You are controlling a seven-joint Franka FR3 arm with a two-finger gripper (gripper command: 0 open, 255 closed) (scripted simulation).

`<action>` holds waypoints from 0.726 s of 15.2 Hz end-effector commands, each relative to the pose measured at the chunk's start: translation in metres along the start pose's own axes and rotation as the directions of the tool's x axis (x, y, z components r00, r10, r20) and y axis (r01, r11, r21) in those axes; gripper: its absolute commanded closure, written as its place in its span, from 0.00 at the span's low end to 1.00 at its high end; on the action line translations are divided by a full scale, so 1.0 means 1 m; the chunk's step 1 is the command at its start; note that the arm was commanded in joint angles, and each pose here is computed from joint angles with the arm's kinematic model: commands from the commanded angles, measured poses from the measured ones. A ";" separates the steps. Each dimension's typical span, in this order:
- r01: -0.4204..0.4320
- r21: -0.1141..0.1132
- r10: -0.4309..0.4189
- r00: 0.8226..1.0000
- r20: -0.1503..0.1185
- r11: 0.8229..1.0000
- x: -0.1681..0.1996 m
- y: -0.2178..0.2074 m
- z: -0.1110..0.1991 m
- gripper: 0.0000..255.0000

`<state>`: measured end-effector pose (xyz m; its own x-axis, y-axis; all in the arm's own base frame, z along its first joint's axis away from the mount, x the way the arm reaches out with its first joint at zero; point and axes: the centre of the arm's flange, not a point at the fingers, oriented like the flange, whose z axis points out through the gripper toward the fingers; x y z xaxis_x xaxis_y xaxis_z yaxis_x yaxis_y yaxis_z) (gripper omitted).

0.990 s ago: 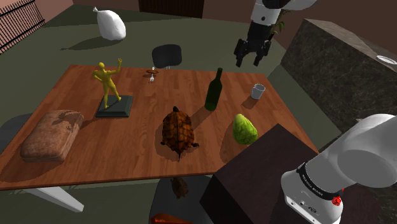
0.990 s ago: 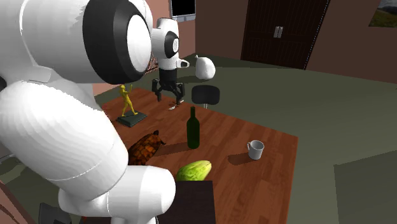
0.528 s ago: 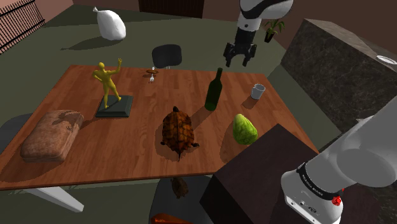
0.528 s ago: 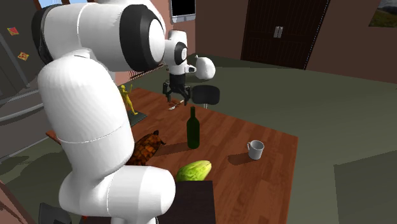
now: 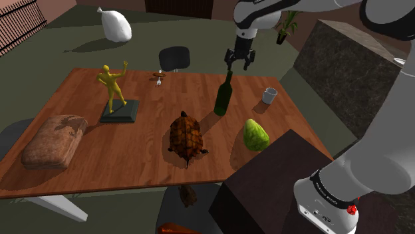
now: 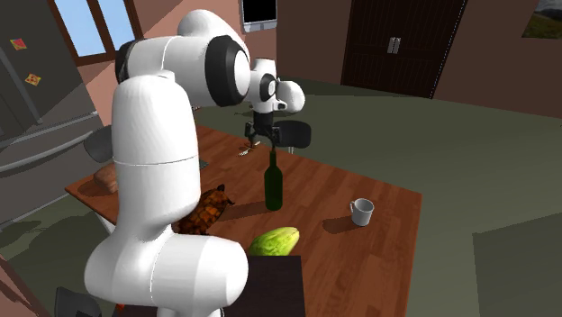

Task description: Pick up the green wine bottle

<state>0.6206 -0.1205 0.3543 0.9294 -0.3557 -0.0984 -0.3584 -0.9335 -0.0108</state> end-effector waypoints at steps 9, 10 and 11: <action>-0.043 -0.013 0.043 0.999 -0.004 0.999 0.085 0.009 0.055 0.00; -0.043 -0.013 0.043 0.999 -0.004 0.999 0.085 0.009 0.061 0.00; -0.043 -0.013 0.043 0.999 -0.004 0.999 0.086 0.009 0.066 0.00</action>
<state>0.6914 -0.1569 0.2851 0.9135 -0.3955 -0.0954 -0.3967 -0.9179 0.0063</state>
